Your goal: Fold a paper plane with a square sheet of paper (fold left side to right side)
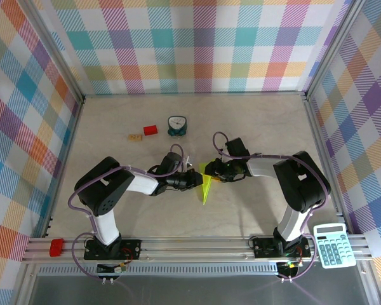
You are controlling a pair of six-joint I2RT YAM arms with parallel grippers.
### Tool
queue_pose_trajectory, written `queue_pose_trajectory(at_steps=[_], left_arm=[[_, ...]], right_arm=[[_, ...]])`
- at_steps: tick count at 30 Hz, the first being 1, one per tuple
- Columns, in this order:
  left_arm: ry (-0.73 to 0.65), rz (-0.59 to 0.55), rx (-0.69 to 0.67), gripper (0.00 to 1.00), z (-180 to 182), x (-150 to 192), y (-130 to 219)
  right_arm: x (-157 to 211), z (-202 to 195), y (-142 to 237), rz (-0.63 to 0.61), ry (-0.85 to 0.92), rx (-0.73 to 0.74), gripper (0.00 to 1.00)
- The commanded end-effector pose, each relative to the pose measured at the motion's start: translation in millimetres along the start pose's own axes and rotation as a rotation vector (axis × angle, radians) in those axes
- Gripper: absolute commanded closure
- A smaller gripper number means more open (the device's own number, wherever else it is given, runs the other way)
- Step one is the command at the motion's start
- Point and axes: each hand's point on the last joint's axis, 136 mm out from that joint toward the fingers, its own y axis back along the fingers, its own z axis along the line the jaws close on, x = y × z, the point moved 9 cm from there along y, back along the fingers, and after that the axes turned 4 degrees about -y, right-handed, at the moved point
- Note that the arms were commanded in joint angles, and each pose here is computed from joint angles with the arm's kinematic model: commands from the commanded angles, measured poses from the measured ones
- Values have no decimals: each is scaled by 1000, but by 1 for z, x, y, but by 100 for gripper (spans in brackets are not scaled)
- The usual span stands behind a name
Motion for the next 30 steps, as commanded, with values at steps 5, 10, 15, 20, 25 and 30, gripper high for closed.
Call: queue_pose_trajectory(at_steps=[5,10,15,20,25,30], left_arm=[[11,-8,-48,92,9,-1,2],[4,-6,-76,94,11,-1,2],[-10,-5,-101,95,12,-2,2],[-10,2,-106,95,14,-1,1],[-22,-4,-75,96,11,-2,0],[-58,-29,-22,97,-1,-9,3]], right_arm=[[9,-19,-12,42,-19,115,60],[9,-18,-12,45,-15,119,60],[9,-18,-12,47,-13,123,60],[9,-16,-12,49,-9,115,60],[8,-15,-13,51,-8,112,60],[9,-16,-15,59,-9,112,60]])
